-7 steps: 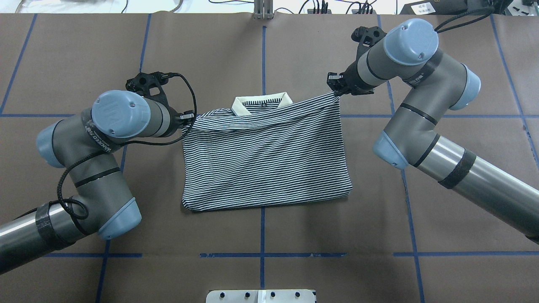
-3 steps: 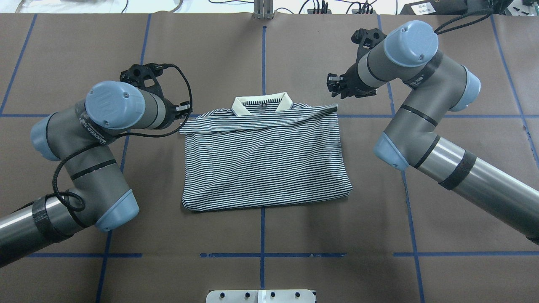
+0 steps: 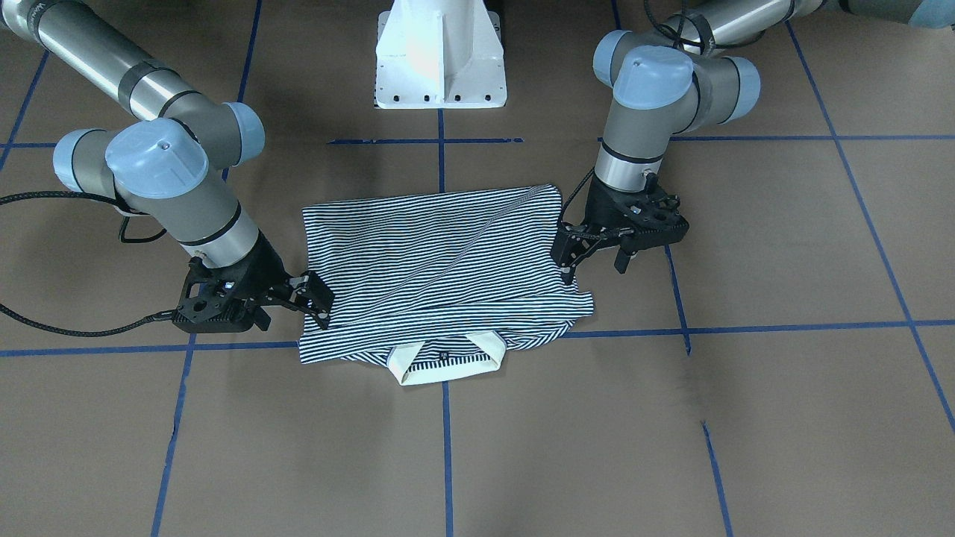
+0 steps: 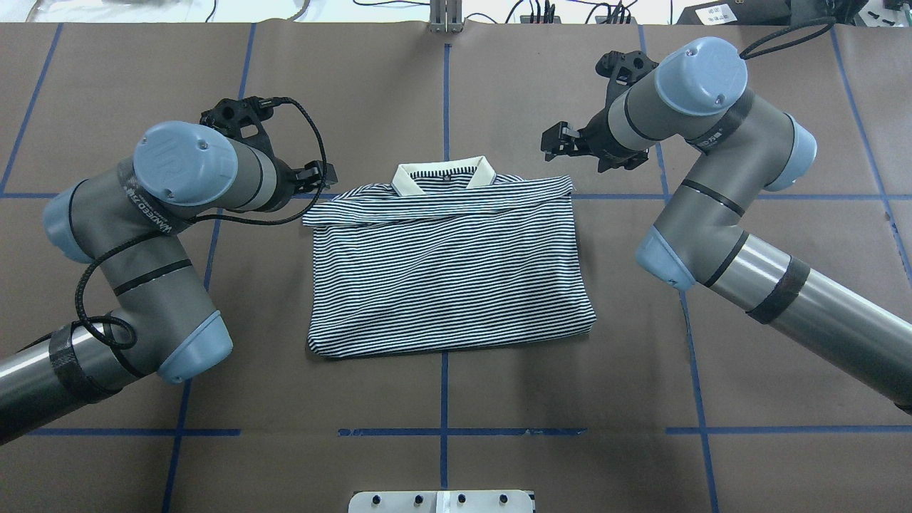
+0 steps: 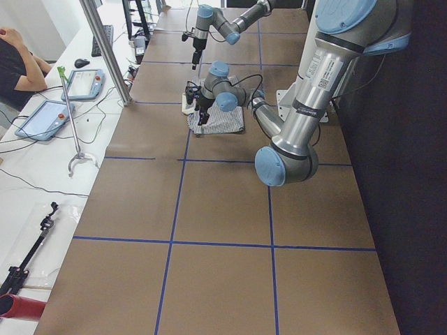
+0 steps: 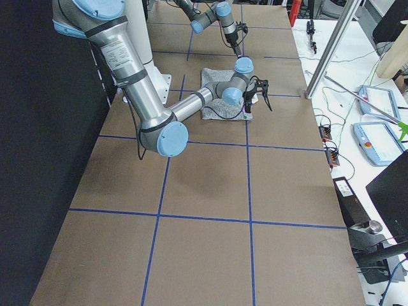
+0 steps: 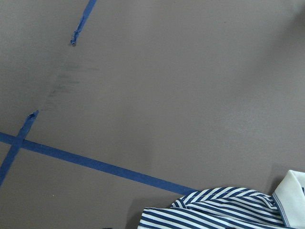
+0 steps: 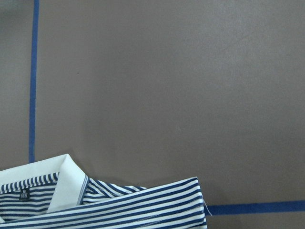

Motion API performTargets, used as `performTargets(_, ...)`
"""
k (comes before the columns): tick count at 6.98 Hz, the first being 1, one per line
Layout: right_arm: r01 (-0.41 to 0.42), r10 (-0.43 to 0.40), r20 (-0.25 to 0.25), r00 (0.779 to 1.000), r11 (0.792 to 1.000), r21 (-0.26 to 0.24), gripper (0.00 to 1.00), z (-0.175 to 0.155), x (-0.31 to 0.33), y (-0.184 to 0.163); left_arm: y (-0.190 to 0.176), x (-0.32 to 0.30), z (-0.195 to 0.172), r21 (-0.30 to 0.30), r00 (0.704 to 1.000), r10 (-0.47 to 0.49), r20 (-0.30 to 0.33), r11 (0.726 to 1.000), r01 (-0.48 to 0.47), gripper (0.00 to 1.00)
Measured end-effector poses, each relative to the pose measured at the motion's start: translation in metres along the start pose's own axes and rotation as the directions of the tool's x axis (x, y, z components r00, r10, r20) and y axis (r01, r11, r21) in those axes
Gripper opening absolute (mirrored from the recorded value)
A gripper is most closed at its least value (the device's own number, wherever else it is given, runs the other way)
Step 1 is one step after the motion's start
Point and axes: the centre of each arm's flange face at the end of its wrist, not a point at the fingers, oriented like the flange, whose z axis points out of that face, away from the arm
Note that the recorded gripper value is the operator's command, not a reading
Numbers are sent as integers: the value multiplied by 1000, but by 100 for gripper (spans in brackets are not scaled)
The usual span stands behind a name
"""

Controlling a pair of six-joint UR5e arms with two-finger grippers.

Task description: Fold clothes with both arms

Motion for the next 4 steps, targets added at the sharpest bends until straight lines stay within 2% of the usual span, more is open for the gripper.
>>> performTargets(2,-124,121,-47,992,990,-67,100,-3,18,50,4,8,-19,-15,999,2,-36,1000,-3,100)
performTargets(4,-183,169,-114,979,975,-126,100,-6,15,103,5,14,-31,-15,998,3,-59,1000,-4,100)
